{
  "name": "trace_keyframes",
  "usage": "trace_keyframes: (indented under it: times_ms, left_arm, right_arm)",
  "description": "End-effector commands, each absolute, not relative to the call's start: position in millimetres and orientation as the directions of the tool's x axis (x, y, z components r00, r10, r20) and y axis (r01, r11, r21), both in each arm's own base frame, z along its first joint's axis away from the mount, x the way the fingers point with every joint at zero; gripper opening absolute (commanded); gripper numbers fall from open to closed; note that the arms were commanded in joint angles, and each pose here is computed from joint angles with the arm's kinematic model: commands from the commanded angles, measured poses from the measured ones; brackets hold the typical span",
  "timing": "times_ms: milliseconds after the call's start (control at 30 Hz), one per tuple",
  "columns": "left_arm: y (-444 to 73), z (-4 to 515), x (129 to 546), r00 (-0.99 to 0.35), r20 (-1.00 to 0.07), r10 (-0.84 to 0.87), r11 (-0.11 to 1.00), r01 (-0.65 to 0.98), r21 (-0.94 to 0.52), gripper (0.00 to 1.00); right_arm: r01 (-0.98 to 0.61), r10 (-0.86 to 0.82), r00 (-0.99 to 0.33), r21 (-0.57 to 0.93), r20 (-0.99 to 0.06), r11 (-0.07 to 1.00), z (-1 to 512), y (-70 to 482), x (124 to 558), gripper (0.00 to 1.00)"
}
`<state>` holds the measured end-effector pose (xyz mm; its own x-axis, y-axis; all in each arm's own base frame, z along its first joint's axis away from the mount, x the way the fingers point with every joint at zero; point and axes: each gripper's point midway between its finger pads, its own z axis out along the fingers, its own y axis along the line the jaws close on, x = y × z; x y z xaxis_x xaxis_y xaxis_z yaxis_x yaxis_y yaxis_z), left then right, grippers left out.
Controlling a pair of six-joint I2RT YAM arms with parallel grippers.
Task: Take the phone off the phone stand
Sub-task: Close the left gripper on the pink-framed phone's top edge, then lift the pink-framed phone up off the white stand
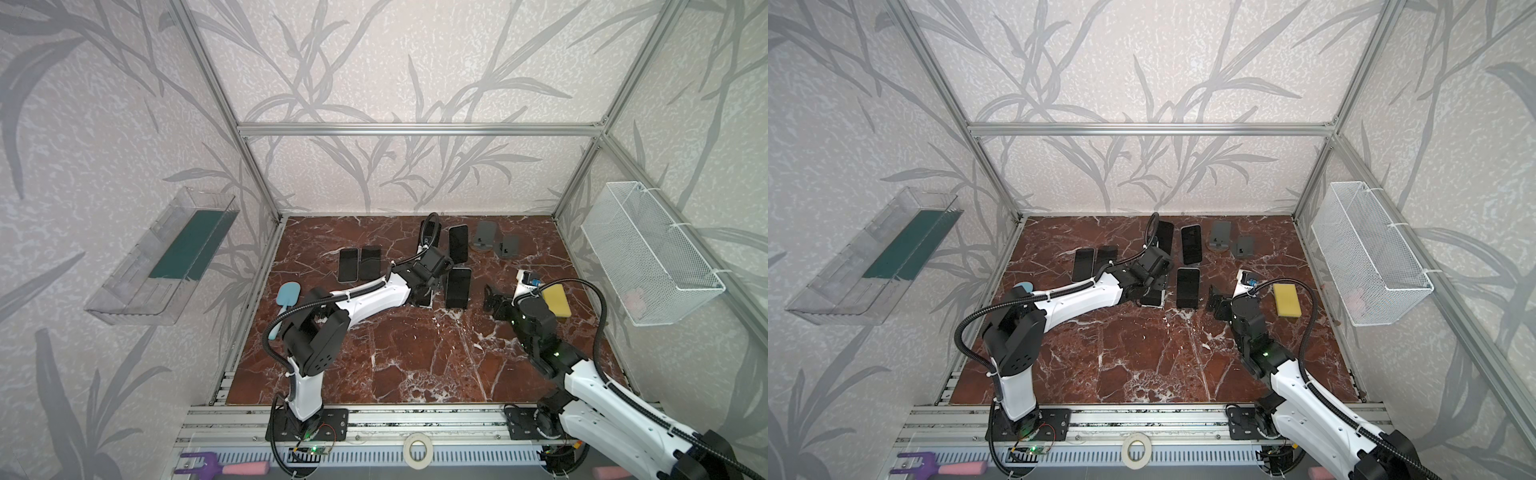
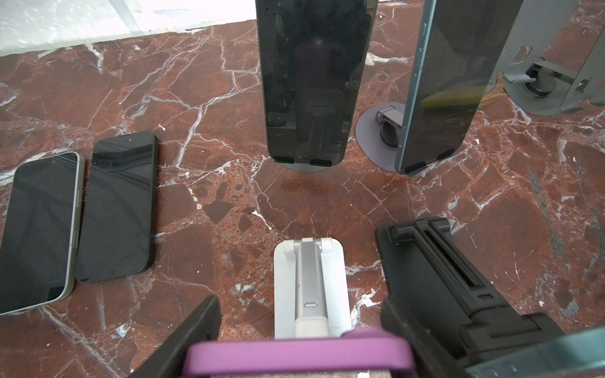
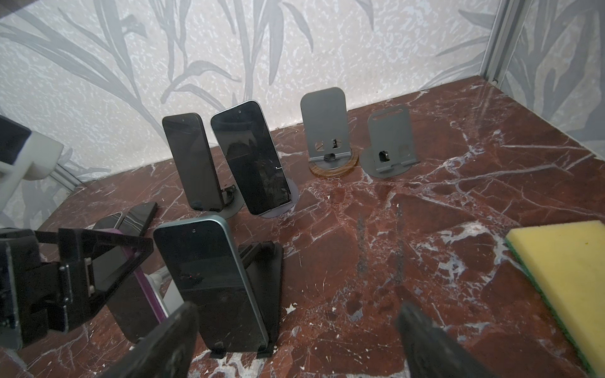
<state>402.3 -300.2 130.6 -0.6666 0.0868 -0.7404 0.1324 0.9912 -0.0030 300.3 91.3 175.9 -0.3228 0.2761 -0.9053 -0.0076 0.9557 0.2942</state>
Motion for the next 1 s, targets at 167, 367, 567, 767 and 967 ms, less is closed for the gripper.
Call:
trace_keyframes:
  times_ms: [167, 367, 567, 767, 967]
  left_arm:
    - [-304.1, 155.8, 402.2, -0.623, -0.777, 0.092, 0.983, 0.179, -0.028, 0.66]
    - [-304.5, 174.1, 398.7, -0.594, -0.798, 0.101, 0.978, 0.205, -0.029, 0.63]
    - [-301.8, 183.2, 395.5, -0.583, -0.805, 0.109, 0.976, 0.216, -0.024, 0.62]
    - [-293.4, 195.7, 391.9, -0.561, -0.821, 0.105, 0.977, 0.214, -0.021, 0.62]
    - [-279.1, 213.5, 387.9, -0.537, -0.837, 0.106, 0.978, 0.207, -0.009, 0.62]
  right_arm:
    - [-0.018, 0.291, -0.303, 0.310, -0.908, 0.950, 187.1, 94.6, 303.7, 0.94]
    - [-0.019, 0.291, -0.301, 0.311, -0.908, 0.950, 187.7, 94.4, 303.7, 0.94]
    - [-0.021, 0.290, -0.302, 0.310, -0.908, 0.950, 187.4, 94.9, 303.7, 0.94]
    - [-0.021, 0.290, -0.299, 0.310, -0.909, 0.951, 188.4, 94.7, 303.8, 0.94]
    - [-0.024, 0.294, -0.295, 0.314, -0.909, 0.949, 190.3, 94.5, 302.8, 0.94]
